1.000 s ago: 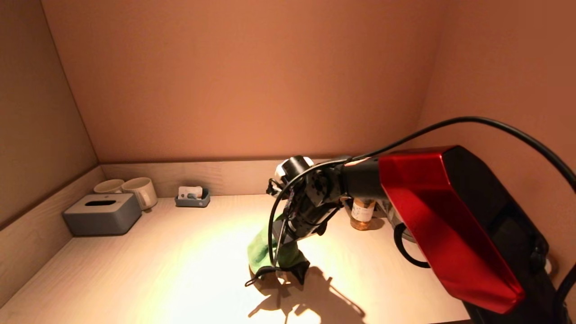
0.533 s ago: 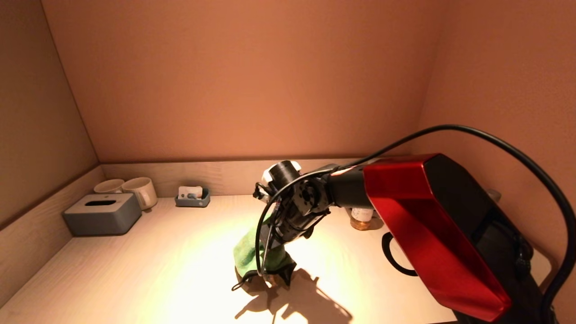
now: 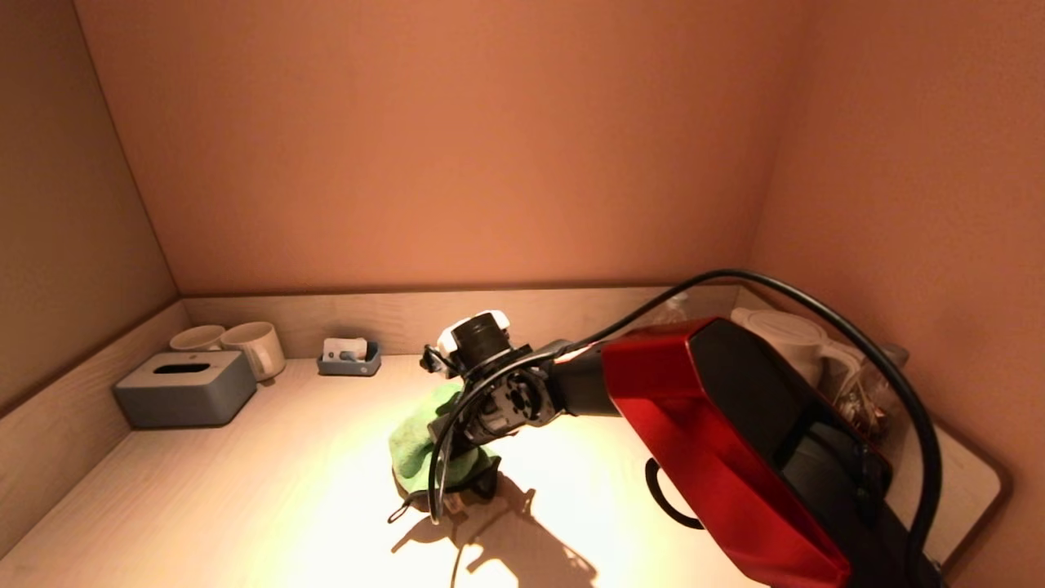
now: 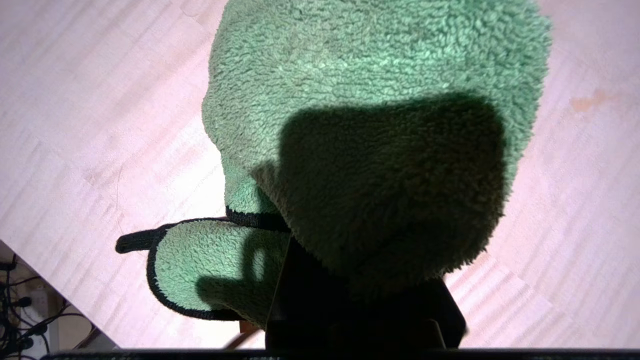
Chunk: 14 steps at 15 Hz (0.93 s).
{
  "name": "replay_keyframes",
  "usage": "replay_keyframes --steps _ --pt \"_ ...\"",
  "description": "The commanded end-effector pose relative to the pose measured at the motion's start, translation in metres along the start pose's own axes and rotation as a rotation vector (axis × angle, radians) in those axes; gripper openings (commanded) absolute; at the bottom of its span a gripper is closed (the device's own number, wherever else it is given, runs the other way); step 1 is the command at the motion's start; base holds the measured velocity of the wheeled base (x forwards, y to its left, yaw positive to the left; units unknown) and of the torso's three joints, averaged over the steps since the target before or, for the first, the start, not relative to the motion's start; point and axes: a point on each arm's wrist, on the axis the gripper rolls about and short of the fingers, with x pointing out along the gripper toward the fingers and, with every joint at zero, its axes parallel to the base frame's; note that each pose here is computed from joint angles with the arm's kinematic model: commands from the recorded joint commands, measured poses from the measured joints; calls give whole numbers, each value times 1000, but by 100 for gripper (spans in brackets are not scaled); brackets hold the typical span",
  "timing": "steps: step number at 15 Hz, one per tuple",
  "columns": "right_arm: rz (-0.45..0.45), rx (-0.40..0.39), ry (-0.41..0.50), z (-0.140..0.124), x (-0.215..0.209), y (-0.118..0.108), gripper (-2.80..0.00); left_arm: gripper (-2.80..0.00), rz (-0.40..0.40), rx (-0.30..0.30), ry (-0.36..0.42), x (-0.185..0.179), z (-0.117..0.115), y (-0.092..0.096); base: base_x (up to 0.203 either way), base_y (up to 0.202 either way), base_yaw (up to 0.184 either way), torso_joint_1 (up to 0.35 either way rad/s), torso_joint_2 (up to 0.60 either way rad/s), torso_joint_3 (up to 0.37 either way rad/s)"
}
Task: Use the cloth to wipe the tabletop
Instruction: Sweep the stains on the table
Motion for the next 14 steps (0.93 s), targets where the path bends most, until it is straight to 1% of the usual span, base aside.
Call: replay_keyframes --steps 1,3,4,7,10,12,14 --pt "-2 -28 -157 9 14 8 -280 -280 1 0 0 0 0 0 0 0 0 0 0 0" --pt "-14 -55 -180 7 22 14 -280 -280 1 0 0 0 0 0 0 0 0 0 0 0" --pt "-12 -83 -176 4 27 18 -280 -280 1 0 0 0 0 0 0 0 0 0 0 0" --pt "-4 -107 -163 0 33 24 -280 -280 1 0 0 0 0 0 0 0 0 0 0 0" --pt "-4 -135 -116 -16 52 29 -280 -280 1 0 0 0 0 0 0 0 0 0 0 0" --pt "-50 -151 -96 -24 62 28 -280 -280 1 0 0 0 0 0 0 0 0 0 0 0" --pt "-67 -154 -71 -32 71 25 -280 -280 1 0 0 0 0 0 0 0 0 0 0 0"
